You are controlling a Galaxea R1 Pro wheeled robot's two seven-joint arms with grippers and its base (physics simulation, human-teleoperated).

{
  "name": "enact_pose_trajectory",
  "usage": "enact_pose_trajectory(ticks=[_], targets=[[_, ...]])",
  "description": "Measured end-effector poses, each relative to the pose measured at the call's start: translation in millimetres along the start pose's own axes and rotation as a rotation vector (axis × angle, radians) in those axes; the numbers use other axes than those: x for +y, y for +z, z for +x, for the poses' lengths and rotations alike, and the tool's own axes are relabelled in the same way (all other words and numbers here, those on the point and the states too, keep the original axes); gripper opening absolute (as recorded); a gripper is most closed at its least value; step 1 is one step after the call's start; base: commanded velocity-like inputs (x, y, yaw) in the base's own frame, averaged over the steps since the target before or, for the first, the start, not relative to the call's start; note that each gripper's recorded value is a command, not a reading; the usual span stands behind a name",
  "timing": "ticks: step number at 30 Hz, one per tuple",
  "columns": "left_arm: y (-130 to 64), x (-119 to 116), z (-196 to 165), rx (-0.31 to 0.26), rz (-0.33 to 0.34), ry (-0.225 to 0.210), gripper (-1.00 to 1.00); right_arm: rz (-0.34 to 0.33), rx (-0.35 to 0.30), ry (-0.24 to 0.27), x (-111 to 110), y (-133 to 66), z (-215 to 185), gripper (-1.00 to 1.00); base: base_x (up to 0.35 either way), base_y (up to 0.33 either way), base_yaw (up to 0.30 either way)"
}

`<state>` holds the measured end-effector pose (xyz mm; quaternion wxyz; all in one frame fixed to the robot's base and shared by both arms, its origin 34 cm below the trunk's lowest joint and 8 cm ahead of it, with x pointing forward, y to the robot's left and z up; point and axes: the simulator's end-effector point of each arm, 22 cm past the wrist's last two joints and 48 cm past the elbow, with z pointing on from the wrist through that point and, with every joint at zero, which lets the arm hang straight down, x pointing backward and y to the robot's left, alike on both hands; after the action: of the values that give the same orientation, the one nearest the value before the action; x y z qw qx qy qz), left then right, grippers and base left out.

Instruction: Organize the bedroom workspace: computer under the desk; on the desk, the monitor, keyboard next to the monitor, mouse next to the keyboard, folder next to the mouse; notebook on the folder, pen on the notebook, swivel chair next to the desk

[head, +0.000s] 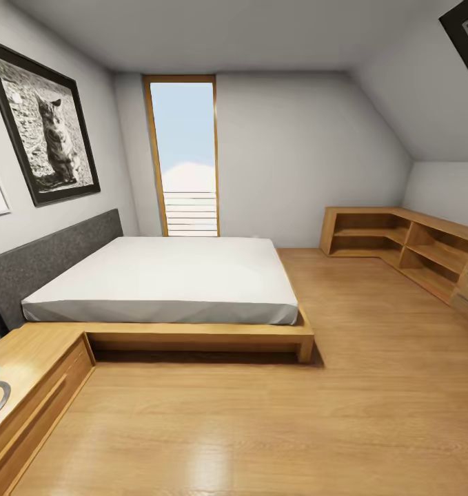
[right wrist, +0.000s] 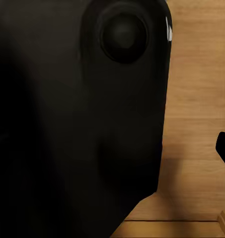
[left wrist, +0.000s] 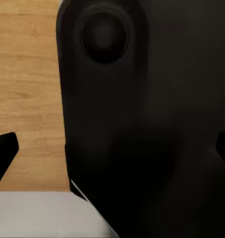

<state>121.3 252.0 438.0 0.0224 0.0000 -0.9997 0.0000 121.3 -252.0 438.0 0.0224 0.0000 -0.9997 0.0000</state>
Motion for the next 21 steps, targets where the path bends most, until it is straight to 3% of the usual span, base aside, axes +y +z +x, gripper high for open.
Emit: enact_pose_trajectory(ticks=[7, 10, 21], targets=[[-0.6, -18, -23, -0.038, 0.017, 0.000, 1.00, -0.023, 0.018, 0.005, 18, -0.3, 12, 1.00, 0.000, 0.000, 0.000], [-0.8, -29, -15, -0.033, 0.030, -0.001, 1.00, -0.032, -0.028, 0.003, 24, -0.5, -12, 1.00, 0.000, 0.000, 0.000], [-0.7, -28, -13, -0.031, 0.028, -0.001, 1.00, -0.032, -0.056, 0.002, 24, -1.0, -28, 1.00, 0.000, 0.000, 0.000]])
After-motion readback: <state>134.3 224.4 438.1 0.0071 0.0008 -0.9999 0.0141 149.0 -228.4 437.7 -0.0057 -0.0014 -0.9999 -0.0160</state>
